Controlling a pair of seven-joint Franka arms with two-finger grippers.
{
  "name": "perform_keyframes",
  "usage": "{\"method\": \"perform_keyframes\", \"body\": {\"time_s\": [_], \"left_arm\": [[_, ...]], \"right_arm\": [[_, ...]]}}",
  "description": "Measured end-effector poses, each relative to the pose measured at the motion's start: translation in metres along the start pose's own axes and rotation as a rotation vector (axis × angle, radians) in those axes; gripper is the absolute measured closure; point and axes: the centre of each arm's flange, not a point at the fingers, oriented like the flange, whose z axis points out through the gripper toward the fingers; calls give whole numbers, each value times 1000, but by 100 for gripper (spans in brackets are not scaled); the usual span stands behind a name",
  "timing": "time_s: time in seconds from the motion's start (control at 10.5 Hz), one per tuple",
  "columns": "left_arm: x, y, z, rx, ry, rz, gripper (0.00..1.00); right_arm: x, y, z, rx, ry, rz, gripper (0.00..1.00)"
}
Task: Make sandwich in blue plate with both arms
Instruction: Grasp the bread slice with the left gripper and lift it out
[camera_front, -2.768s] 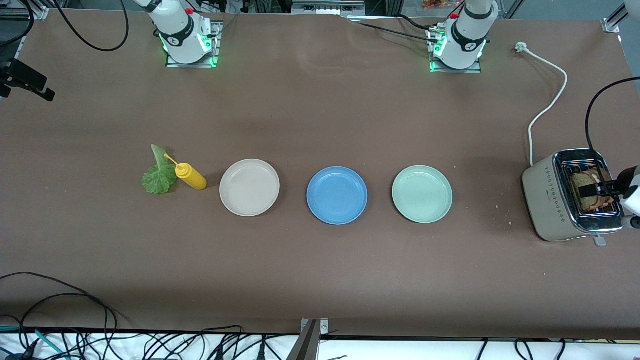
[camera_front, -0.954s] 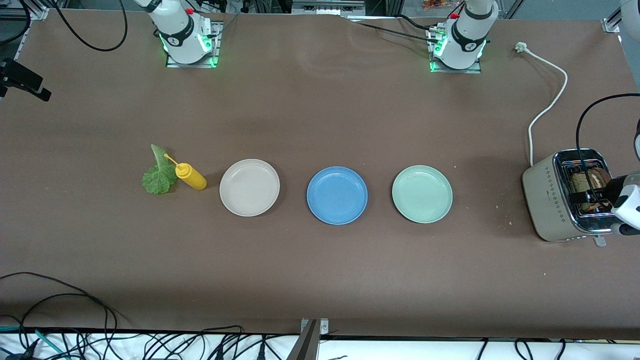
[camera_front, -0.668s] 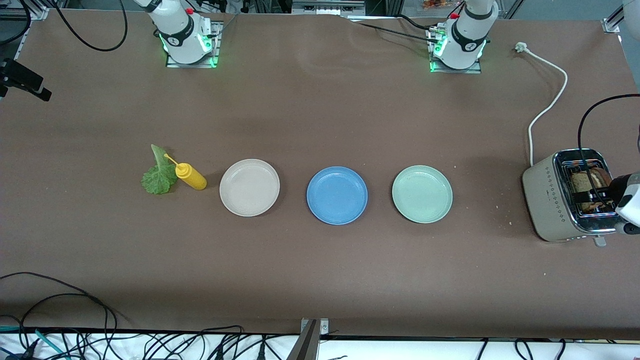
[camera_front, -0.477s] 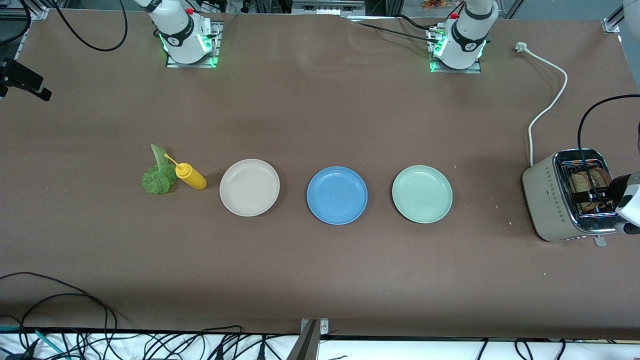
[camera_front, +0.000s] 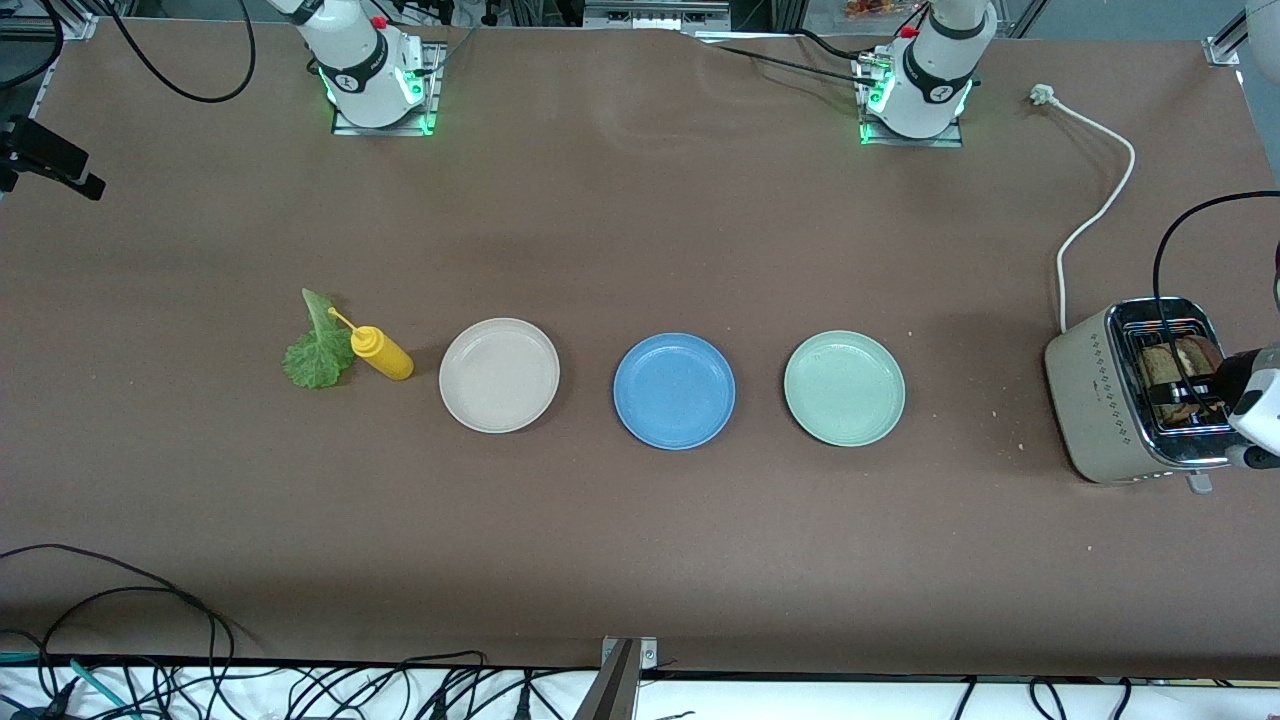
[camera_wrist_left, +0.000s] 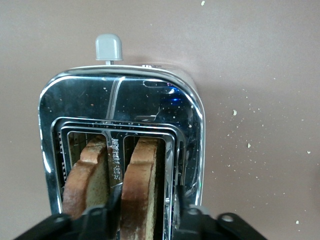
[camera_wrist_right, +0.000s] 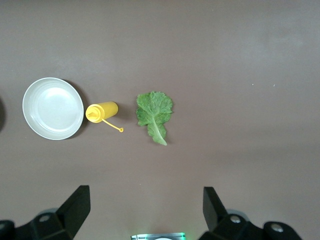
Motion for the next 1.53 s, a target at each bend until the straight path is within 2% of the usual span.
{"method": "perform_keyframes", "body": {"time_s": [0.19, 0.29, 0.48, 0.76, 1.53], "left_arm": [[0, 0, 0, 0, 0, 14, 80], [0, 0, 0, 0, 0, 17, 87], [0, 0, -1, 0, 1, 17, 91], [-6, -16, -19, 1, 15, 51, 91], [-65, -17, -133, 16, 62, 105, 91]], "right_arm": [[-1, 0, 0, 0, -4, 0, 0], [-1, 0, 0, 0, -4, 0, 0], [-1, 0, 0, 0, -5, 0, 0], [-1, -1, 0, 0, -5, -1, 0], [-1, -1, 0, 0, -5, -3, 0]]}}
